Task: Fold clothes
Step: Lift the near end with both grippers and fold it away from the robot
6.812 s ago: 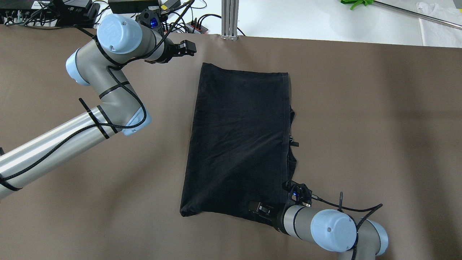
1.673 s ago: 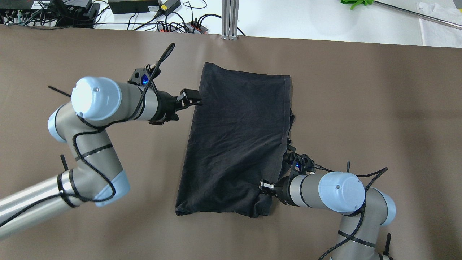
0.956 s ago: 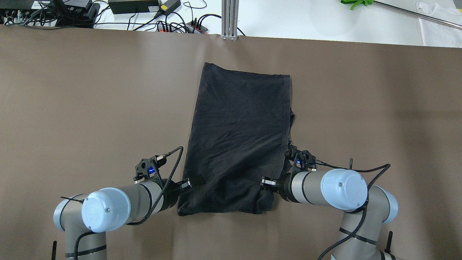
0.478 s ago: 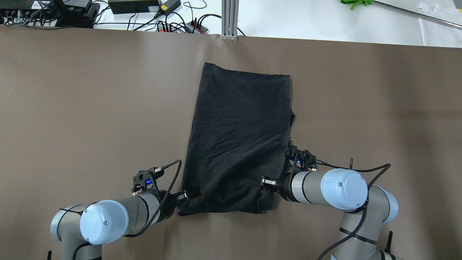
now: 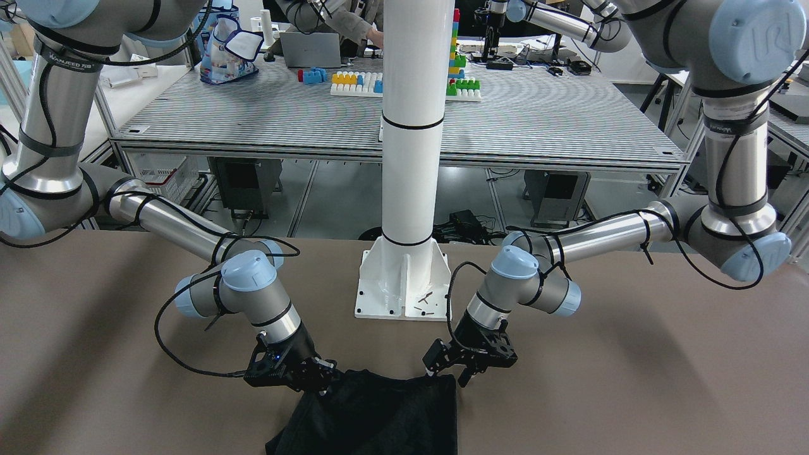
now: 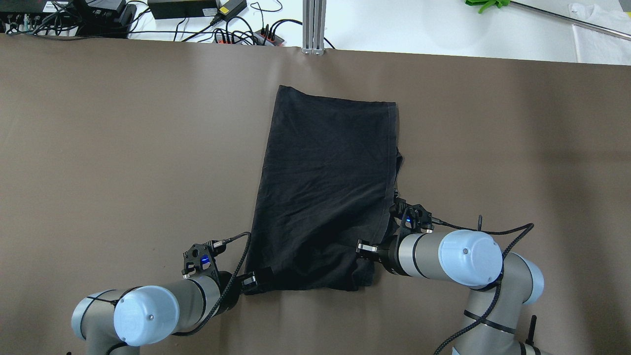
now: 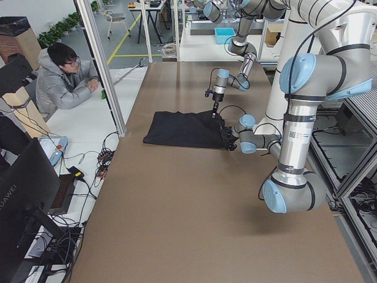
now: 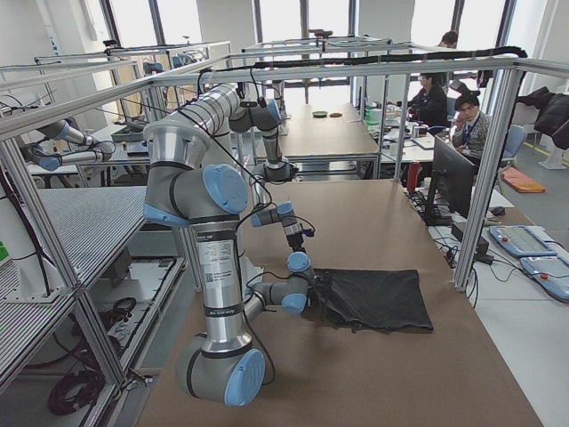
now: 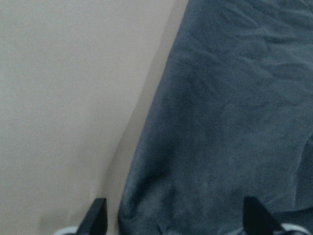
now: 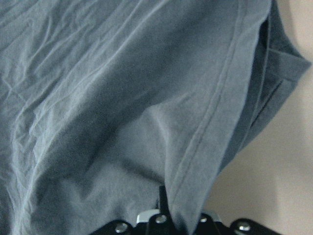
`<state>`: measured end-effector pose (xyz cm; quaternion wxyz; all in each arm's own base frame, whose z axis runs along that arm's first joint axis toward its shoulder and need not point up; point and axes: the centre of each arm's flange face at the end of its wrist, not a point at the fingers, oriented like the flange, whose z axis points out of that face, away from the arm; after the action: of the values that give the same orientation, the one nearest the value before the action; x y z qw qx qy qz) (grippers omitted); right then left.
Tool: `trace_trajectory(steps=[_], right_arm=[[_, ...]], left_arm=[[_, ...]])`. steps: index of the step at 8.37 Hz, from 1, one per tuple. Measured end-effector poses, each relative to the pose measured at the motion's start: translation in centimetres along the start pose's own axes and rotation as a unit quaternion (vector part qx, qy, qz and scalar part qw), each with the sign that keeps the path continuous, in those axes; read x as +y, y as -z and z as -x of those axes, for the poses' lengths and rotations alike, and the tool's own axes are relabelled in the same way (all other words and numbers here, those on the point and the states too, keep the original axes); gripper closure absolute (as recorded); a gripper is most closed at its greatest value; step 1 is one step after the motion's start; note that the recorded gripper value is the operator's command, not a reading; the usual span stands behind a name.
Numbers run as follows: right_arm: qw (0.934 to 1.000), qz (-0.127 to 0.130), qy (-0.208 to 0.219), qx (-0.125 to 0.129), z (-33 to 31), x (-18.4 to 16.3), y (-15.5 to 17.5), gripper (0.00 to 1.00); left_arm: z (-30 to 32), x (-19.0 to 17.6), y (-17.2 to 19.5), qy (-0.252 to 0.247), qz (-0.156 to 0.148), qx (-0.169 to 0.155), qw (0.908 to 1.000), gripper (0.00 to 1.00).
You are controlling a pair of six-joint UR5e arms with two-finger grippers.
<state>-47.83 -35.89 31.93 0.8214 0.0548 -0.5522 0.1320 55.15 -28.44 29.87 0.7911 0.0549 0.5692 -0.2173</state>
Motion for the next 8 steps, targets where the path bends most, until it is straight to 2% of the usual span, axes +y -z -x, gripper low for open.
trace_trajectory(steps=[1, 2, 3, 6, 8], right_arm=[[1.0, 0.0, 0.0, 0.0, 0.0, 0.0, 0.0, 1.0], [1.0, 0.0, 0.0, 0.0, 0.0, 0.0, 0.0, 1.0], [1.0, -0.001, 0.0, -0.001, 0.0, 0.0, 0.0, 1.0], [1.0, -0.002, 0.0, 0.0, -0.1, -0.2, 0.1, 1.0], [1.0, 0.0, -0.001, 0.001, -0.2, -0.3, 0.2, 1.0]], left_arm=[[0.2, 0.4, -0.2, -0.002, -0.002, -0.001, 1.0, 0.45], [0.3, 0.9, -0.4, -0.005, -0.007, -0.001, 1.0, 0.91], [0.5, 1.2, -0.5, -0.006, -0.011, -0.002, 0.9999, 1.0], [-0.3, 1.3, 0.3, -0.008, -0.008, 0.009, 0.9999, 1.0], [-1.6, 1.3, 2.6, -0.007, 0.01, 0.027, 0.9996, 1.0]])
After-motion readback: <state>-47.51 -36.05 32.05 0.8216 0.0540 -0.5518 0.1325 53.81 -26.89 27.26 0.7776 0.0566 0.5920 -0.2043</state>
